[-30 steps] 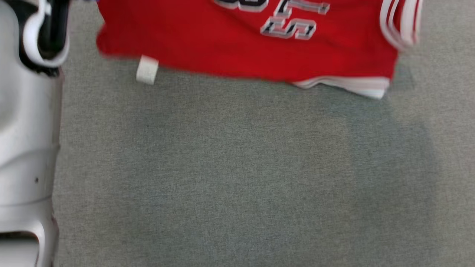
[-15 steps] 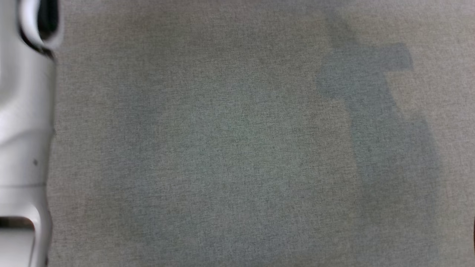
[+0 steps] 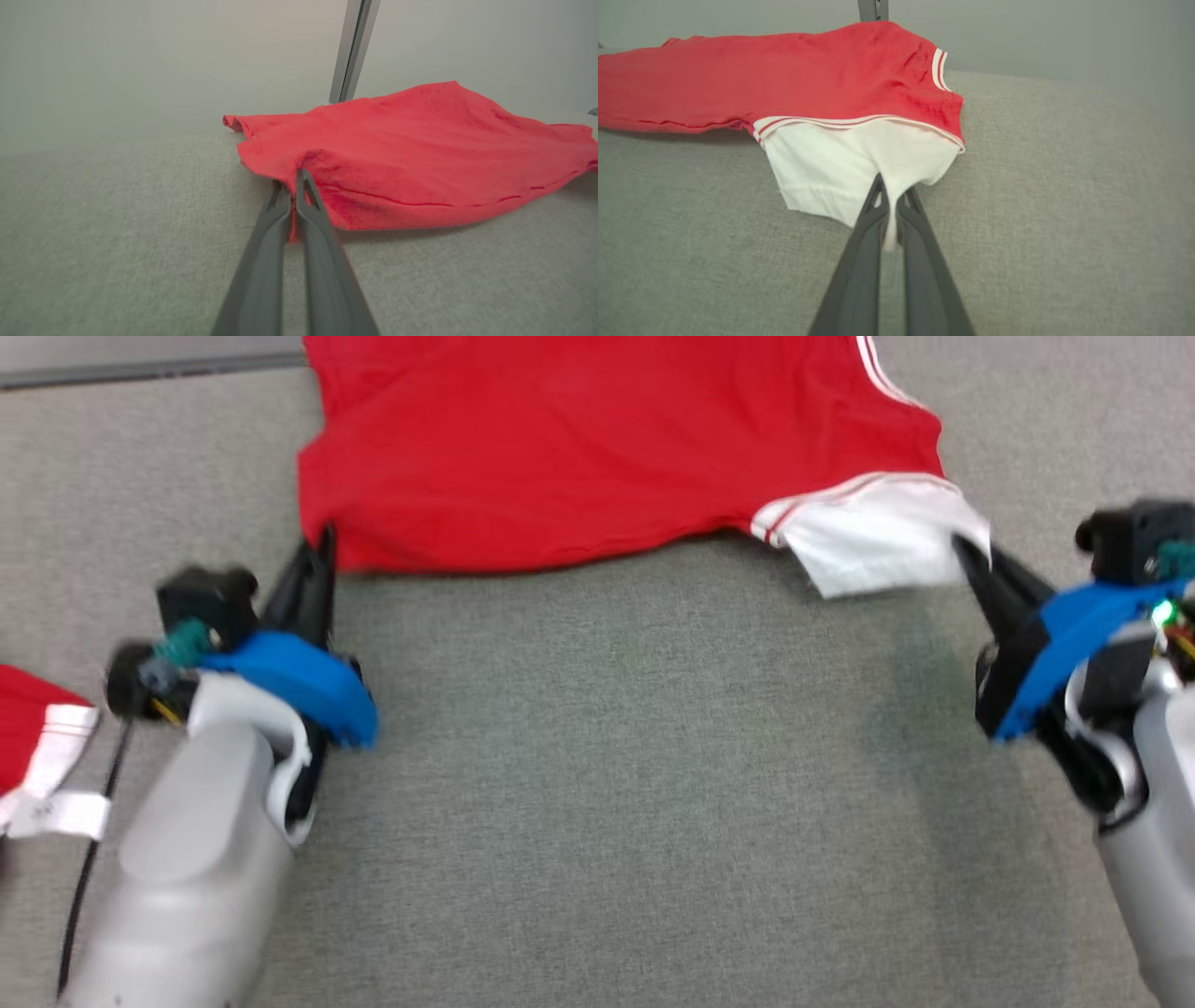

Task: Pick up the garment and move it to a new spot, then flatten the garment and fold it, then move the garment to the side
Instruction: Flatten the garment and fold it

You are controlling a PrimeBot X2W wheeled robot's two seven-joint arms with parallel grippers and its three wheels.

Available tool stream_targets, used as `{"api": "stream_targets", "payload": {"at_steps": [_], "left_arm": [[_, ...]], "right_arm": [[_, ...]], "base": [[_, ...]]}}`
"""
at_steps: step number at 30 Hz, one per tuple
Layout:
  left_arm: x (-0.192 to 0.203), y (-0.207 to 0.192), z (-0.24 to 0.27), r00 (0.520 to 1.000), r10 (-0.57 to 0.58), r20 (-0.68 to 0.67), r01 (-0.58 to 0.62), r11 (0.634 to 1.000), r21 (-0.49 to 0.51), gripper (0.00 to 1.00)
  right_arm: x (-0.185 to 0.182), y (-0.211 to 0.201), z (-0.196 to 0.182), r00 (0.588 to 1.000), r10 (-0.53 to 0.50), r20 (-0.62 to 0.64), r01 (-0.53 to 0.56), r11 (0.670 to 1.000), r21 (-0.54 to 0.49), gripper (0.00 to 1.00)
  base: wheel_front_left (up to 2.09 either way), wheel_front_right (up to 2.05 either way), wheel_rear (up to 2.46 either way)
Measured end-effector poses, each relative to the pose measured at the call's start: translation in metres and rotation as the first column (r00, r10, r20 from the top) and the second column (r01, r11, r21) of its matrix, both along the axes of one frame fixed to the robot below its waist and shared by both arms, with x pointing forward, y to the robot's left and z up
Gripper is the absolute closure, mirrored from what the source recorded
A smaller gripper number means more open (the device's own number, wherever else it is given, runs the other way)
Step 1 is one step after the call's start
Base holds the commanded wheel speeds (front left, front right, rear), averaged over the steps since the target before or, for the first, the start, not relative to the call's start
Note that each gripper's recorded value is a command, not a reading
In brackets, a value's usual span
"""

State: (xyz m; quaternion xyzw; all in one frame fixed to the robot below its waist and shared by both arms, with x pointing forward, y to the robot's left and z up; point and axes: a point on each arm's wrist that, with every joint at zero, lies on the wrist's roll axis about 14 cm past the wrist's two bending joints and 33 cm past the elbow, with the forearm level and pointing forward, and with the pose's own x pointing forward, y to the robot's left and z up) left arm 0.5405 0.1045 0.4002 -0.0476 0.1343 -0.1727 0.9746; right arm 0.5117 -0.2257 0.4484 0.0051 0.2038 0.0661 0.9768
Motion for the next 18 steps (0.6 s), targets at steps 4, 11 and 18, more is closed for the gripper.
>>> {"api": "stream_targets", "payload": {"at_steps": [4, 11, 18], "left_arm": [[-0.044, -0.003, -0.023, 0.993, -0.019, -0.118, 0.019, 1.0, -0.006, 1.0], [-0.096, 0.007, -0.026, 0.98, -0.051, -0.19, 0.057, 0.998, 0.022, 1.0], [-0.132, 0.028, -0.03, 0.963, -0.068, -0.261, 0.094, 0.992, 0.087, 1.0]], "right_arm": [[-0.039, -0.001, -0.011, 0.996, -0.002, -0.088, 0.001, 1.0, -0.012, 1.0], [-0.104, -0.001, -0.016, 0.973, -0.039, -0.227, 0.036, 0.999, -0.014, 1.0], [-0.166, 0.017, -0.018, 0.93, -0.028, -0.367, 0.043, 0.998, 0.034, 1.0]], "base": [[0.0, 0.0, 0.0], [0.0, 0.0, 0.0], [0.0, 0.0, 0.0]]}}
